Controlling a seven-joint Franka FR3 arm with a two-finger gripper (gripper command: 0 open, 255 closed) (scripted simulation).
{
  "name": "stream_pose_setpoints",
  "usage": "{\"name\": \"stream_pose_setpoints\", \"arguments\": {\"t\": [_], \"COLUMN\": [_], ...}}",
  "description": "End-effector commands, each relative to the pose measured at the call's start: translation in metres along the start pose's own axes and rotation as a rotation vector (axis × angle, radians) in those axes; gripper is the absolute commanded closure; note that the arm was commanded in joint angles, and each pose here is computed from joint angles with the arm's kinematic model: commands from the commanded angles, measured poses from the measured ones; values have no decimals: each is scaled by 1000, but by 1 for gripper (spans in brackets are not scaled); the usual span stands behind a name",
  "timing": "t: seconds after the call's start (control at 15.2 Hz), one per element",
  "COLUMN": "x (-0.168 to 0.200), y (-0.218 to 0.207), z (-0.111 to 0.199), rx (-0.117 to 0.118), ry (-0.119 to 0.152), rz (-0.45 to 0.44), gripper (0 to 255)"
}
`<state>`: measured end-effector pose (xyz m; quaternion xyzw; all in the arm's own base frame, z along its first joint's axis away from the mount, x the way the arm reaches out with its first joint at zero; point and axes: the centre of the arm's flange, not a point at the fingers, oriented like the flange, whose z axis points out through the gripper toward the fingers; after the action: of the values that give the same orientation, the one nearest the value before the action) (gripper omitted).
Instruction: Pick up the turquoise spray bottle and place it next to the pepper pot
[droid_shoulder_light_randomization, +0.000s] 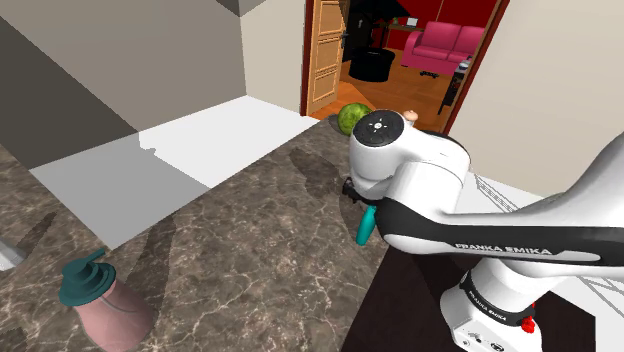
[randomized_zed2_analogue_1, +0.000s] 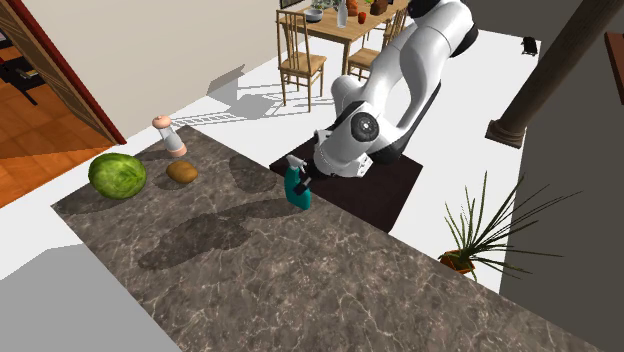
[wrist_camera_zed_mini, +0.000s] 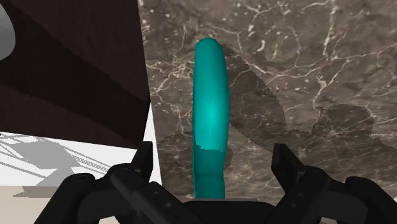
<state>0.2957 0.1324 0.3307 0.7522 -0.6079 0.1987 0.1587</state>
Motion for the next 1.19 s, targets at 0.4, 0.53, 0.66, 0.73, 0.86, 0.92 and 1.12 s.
{"name": "stream_pose_setpoints", "arguments": {"t": [0.4,0.53,0.66,0.73,0.86,0.92,1.12], "x": [-2,-2,-2,-2,-2,-2,-2], "y": [-1,-1,-1,-1,-1,-1,-1], "z": [35,35,35,35,35,35,35], "rx": [-1,-1,-1,-1,-1,-1,-1], "ry": [1,1,1,1,1,1,1], "rz": [14,14,14,14,14,14,14], "gripper": [0,0,0,0,255,255,255]}}
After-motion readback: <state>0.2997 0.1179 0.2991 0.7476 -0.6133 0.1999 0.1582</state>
